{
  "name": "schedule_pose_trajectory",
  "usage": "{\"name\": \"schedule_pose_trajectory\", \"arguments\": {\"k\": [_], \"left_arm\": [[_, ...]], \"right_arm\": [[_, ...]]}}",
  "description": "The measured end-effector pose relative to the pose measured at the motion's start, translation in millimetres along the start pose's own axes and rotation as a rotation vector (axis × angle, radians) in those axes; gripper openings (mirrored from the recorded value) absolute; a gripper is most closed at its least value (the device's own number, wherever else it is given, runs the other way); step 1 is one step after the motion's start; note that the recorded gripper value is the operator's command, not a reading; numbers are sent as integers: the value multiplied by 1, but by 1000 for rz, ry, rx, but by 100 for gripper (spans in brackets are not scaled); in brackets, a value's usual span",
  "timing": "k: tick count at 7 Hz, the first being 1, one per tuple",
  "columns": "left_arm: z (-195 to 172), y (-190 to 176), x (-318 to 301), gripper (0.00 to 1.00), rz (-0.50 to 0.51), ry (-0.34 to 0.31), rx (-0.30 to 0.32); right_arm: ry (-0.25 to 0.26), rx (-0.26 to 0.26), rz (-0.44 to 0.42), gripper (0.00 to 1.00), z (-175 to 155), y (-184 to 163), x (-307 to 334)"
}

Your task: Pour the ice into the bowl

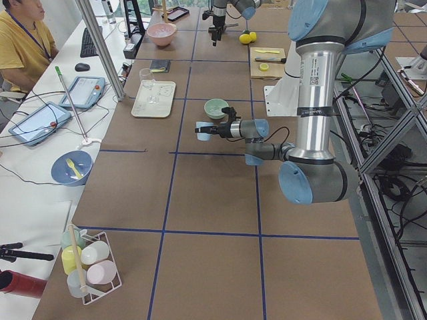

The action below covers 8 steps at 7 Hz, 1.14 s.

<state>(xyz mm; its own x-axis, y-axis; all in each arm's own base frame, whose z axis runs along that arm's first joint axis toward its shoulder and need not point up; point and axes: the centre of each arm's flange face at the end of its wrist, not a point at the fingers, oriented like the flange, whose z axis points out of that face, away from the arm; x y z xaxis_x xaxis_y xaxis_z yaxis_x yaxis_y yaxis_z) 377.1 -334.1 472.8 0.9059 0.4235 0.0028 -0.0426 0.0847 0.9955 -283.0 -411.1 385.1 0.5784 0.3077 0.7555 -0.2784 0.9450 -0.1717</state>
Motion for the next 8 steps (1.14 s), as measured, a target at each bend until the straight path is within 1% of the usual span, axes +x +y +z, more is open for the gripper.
{"name": "schedule_pose_trajectory", "arguments": {"k": [1, 2, 4, 5, 6, 8], "left_arm": [[-8, 17, -13, 0, -138, -21, -19], [-16, 38, -27, 0, -270, -73, -31], [-21, 67, -41, 0, -451, -155, -26], [-20, 85, -43, 0, -567, -191, -19], [-20, 99, -45, 0, -668, -213, -10], [-20, 128, -49, 0, -748, -262, 1]], "right_arm": [[-2, 1, -2, 100, -1, 0, -1], [-2, 2, -3, 100, -1, 1, -1], [-4, 10, -6, 100, -1, 0, -3], [-11, 20, -8, 100, -3, -1, -9], [-23, 27, -10, 100, -6, -2, -17], [-32, 29, -11, 100, -7, -2, -24]]}}
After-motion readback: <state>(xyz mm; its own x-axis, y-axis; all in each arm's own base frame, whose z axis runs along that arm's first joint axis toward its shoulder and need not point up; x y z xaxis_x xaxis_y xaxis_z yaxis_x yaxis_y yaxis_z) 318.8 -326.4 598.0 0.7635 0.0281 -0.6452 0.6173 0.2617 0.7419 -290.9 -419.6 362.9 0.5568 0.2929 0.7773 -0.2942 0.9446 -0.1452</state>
